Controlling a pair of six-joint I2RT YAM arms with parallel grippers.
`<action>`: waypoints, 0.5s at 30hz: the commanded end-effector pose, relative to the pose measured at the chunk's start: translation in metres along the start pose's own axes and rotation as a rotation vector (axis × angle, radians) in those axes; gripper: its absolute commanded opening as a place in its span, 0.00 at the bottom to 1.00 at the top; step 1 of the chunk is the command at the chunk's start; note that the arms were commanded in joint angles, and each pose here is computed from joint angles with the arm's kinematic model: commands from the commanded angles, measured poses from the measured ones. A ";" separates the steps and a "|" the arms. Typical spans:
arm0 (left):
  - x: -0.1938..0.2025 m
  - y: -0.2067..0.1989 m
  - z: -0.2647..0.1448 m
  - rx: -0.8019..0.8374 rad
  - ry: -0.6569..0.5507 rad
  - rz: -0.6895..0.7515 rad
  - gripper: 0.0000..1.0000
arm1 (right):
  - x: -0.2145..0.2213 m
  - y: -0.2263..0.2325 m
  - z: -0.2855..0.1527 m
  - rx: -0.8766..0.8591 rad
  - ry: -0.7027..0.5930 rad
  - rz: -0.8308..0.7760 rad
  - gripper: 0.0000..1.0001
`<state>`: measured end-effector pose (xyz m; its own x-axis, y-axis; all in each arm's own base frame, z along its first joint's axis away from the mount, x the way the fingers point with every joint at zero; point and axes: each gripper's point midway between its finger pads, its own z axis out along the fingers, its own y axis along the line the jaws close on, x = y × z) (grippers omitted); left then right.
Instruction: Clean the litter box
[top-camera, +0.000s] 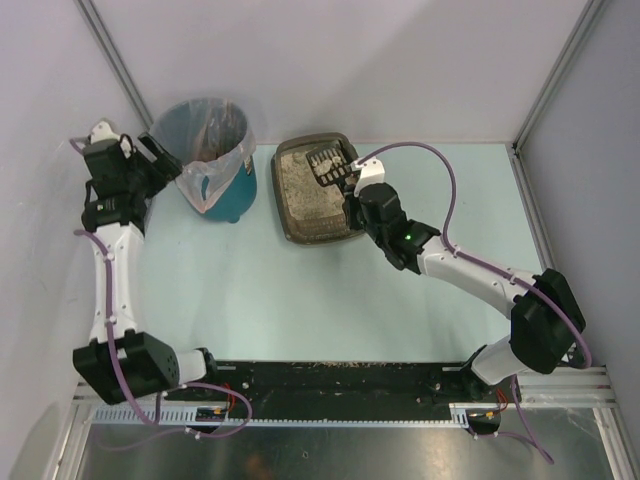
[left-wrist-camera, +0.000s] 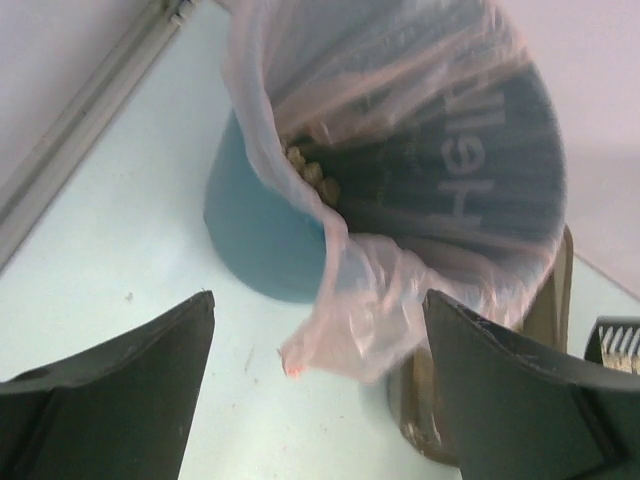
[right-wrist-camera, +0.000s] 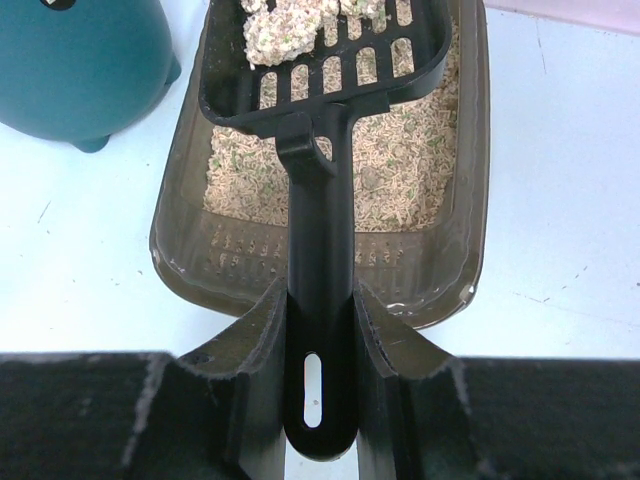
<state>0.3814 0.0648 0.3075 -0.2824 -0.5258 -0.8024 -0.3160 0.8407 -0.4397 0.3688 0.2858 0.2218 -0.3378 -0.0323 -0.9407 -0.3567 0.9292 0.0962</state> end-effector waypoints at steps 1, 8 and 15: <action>-0.042 0.009 0.013 -0.056 -0.070 0.002 0.89 | -0.030 0.006 -0.009 -0.002 -0.070 0.016 0.00; -0.056 0.022 0.044 -0.093 -0.058 -0.065 0.86 | -0.031 0.023 -0.012 -0.032 -0.083 0.023 0.00; -0.049 0.017 0.081 -0.036 0.021 -0.091 0.74 | -0.033 0.024 -0.011 -0.033 -0.086 0.002 0.00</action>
<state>0.4500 0.1191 0.2847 -0.2971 -0.5857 -0.7541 -0.4267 0.7880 -0.4439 0.3531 0.3027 0.2214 -0.3389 -0.0532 -0.9393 -0.3960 0.9137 0.0911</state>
